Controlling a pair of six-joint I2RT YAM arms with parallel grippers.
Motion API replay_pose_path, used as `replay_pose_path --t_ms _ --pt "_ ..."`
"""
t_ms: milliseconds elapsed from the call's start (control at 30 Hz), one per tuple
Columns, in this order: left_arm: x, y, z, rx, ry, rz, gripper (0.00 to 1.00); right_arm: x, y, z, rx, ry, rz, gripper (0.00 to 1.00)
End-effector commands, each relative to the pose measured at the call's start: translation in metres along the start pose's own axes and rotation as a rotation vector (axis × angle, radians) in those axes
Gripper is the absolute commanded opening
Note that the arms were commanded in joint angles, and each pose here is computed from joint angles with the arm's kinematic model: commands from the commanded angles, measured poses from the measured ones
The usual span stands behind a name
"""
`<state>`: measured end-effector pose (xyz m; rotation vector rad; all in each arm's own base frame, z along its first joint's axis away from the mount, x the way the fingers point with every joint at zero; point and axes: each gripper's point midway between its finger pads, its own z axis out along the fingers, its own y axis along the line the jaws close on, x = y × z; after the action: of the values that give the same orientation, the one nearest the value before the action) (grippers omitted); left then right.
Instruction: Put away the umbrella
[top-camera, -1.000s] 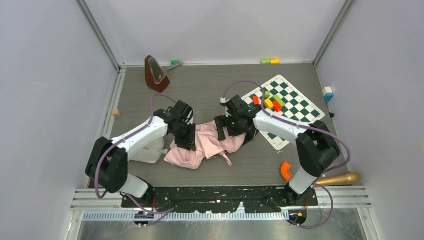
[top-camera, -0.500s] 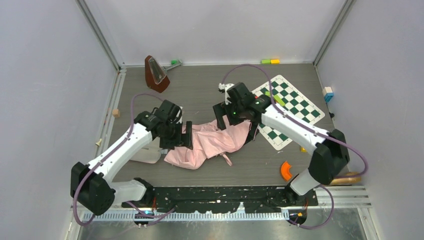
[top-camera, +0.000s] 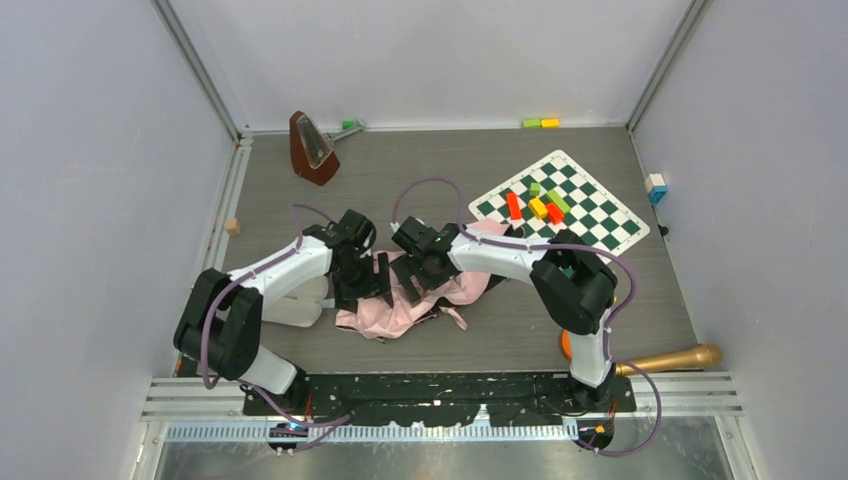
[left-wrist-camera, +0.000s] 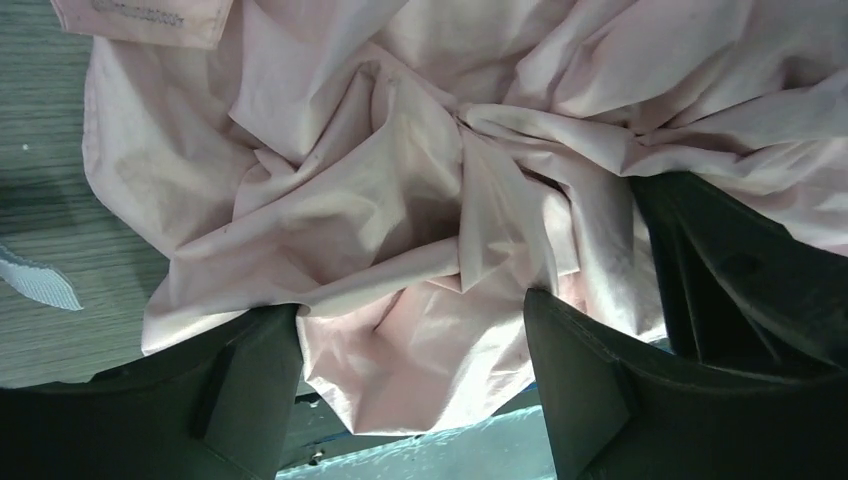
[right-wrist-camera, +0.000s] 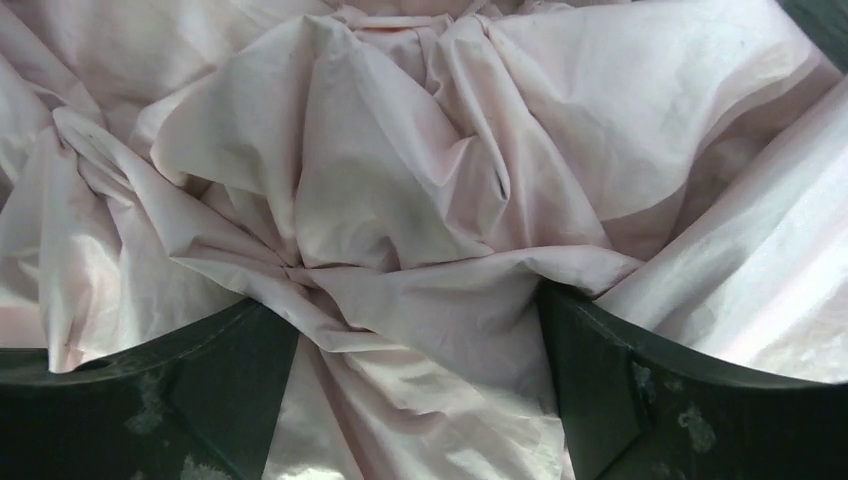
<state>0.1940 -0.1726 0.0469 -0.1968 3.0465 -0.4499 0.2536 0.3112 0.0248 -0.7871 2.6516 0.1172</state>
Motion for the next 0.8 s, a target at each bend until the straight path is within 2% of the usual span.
replay_pose_path --t_ms 0,33,67,133,300,400,467,533,633,767 --pt "-0.009 -0.018 -0.014 0.088 -0.073 -0.007 0.80 0.063 -0.034 0.032 0.137 0.187 -0.030 0.80" --pt "-0.008 -0.019 -0.017 0.093 -0.077 -0.005 0.80 0.062 -0.033 0.031 0.122 0.167 -0.026 0.58" --pt "-0.007 -0.019 -0.022 0.099 -0.081 -0.001 0.80 0.050 -0.030 0.019 0.097 0.113 -0.017 0.39" --pt "-0.003 -0.021 -0.032 0.123 -0.096 0.009 0.81 0.034 -0.025 -0.002 0.041 0.024 -0.004 0.23" --pt "0.003 -0.035 -0.061 0.243 -0.167 0.021 0.84 -0.002 -0.012 -0.057 -0.132 -0.165 0.036 0.09" --pt "0.006 -0.039 -0.071 0.293 -0.189 0.016 0.86 -0.018 -0.008 -0.088 -0.240 -0.241 0.075 0.06" --pt "0.007 -0.037 -0.071 0.297 -0.188 0.014 0.88 -0.021 -0.003 -0.102 -0.307 -0.254 0.082 0.05" --pt "0.008 -0.036 -0.065 0.294 -0.176 0.010 0.98 -0.023 0.001 -0.112 -0.353 -0.267 0.083 0.05" --pt "0.009 -0.042 -0.052 0.331 -0.140 0.010 0.99 -0.022 0.007 -0.121 -0.413 -0.274 0.076 0.05" --pt "0.002 -0.086 -0.060 0.597 -0.145 0.036 0.99 -0.019 0.027 -0.130 -0.547 -0.261 0.062 0.05"
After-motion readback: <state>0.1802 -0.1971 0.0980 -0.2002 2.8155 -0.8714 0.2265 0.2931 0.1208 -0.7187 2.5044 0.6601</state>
